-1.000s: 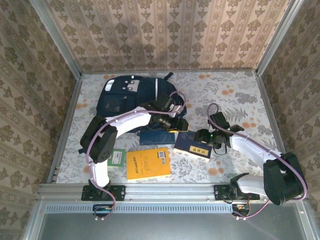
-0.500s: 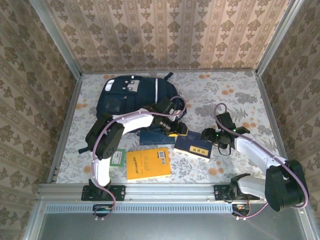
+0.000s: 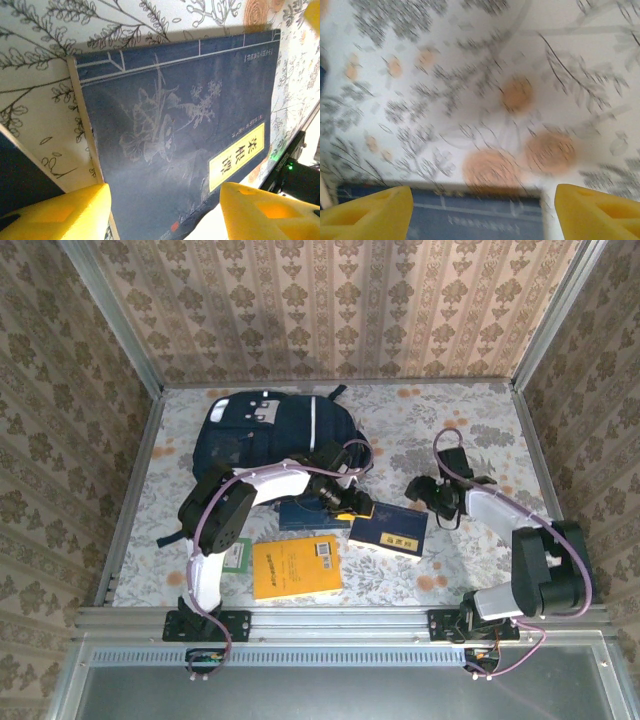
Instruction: Pack books, pencil case, and school supplies into a backpack
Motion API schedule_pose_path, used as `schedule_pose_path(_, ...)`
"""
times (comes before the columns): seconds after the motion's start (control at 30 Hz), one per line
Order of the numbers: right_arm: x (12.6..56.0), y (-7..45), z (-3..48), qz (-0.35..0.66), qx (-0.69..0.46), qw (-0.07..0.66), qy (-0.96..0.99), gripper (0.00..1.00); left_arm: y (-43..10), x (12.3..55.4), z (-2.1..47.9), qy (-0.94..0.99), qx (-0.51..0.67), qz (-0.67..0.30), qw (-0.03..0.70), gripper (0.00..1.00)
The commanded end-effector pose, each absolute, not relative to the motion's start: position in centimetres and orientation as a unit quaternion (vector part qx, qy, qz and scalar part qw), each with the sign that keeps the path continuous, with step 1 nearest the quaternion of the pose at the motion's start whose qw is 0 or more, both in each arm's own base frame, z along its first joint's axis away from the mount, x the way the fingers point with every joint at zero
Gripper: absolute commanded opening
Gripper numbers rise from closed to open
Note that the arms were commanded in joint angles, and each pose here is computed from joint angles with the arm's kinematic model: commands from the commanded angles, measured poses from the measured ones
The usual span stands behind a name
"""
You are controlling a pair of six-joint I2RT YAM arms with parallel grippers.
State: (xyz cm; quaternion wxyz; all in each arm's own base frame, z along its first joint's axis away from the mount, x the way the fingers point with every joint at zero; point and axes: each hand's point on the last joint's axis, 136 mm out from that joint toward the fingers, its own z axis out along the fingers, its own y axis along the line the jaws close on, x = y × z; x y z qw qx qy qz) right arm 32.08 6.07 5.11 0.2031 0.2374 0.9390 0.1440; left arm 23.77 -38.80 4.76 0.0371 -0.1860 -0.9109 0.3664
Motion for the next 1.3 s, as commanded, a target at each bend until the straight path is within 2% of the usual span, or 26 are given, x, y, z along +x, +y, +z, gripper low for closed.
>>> schedule_pose_path(0.0, 34.2, 6.1, 5.8, 0.143, 0.220, 0.220, 0.940, 0.77, -37.5, 23.9, 6.6, -0.914, -0.210, 0.346, 0.016, 0.61)
schedule_pose_path(0.1, 34.8, 6.7, 5.1, 0.152, 0.211, 0.204, 0.944, 0.76, -37.3, 23.4, 8.7, -0.908, -0.233, 0.348, 0.006, 0.62)
schedule_pose_path(0.3, 34.4, 8.3, 3.8, 0.180, 0.211, 0.174, 0.945, 0.75, -38.0, 19.2, 9.8, -0.882, -0.286, 0.372, 0.052, 0.60)
schedule_pose_path(0.47, 33.6, 9.2, 3.5, 0.180, 0.201, 0.163, 0.949, 0.74, -38.4, 16.0, 8.3, -0.872, -0.302, 0.372, 0.098, 0.60)
schedule_pose_path(0.67, 32.4, 10.1, 2.8, 0.179, 0.192, 0.143, 0.954, 0.74, -37.5, 14.2, 5.2, -0.880, -0.293, 0.347, 0.136, 0.59)
schedule_pose_path(0.83, 30.1, 10.6, 2.5, 0.177, 0.177, 0.130, 0.959, 0.74, -36.3, 15.2, 3.2, -0.901, -0.284, 0.303, 0.125, 0.59)
schedule_pose_path(1.0, 26.9, 10.7, 2.2, 0.189, 0.171, 0.111, 0.961, 0.74, -36.1, 18.3, 2.3, -0.919, -0.255, 0.287, 0.090, 0.60)
schedule_pose_path(1.27, 22.5, 12.1, 3.2, 0.229, 0.156, 0.096, 0.956, 0.75, -39.9, 21.3, 3.7, -0.910, -0.260, 0.315, 0.072, 0.60)
